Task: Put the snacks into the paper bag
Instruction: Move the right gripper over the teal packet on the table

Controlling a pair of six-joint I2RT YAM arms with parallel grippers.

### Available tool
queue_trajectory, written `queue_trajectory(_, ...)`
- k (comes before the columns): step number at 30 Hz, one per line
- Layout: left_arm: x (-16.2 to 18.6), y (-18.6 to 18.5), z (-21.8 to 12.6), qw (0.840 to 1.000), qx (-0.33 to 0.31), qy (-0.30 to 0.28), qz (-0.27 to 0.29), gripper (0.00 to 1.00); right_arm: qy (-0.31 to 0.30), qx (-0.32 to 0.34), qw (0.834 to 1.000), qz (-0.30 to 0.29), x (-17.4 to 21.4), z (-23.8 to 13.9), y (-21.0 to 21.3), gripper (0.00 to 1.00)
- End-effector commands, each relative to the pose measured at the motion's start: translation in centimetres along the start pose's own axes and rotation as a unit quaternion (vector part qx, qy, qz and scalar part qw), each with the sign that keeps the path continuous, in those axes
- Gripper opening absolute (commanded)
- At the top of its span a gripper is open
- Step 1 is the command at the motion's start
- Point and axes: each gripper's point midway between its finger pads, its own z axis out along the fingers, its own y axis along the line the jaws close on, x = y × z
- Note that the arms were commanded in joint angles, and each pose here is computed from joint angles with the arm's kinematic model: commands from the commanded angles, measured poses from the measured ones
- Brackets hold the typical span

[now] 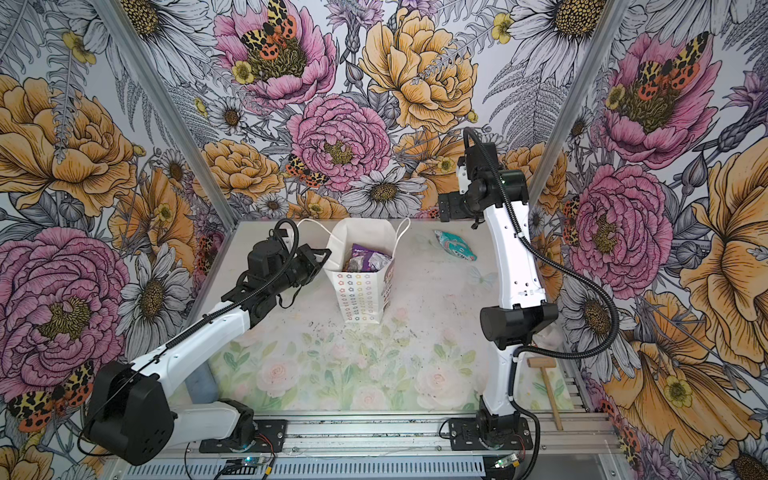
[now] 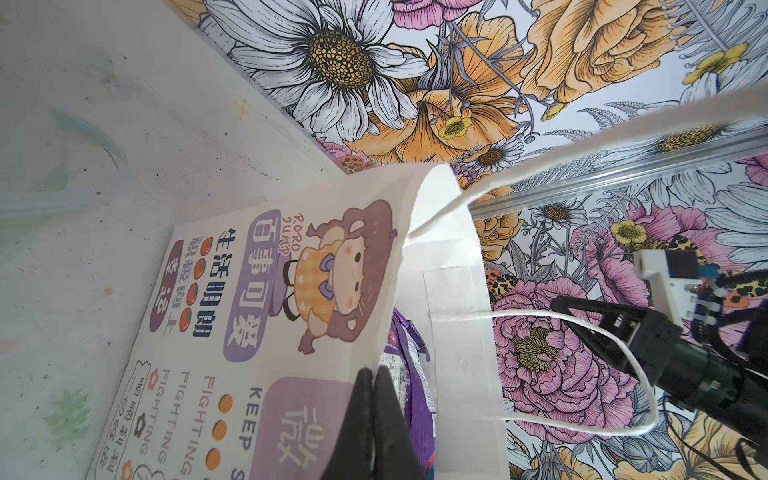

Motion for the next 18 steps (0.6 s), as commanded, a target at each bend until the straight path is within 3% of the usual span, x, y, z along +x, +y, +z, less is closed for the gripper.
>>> queue_trajectory(1,-0.8,-0.8,-0.8,1.000,0.011,-0.019,0.008,0.00,0.005,0.001,0.999,-0.033,-0.5,2.1,-0.5,1.00)
queue_trajectory(18,-1.0,-0.6,-0.9,1.000,0.005,-0.023,0.008,0.00,0.091,0.022,0.984,-0.154,1.9,15.6,-2.1,0.98)
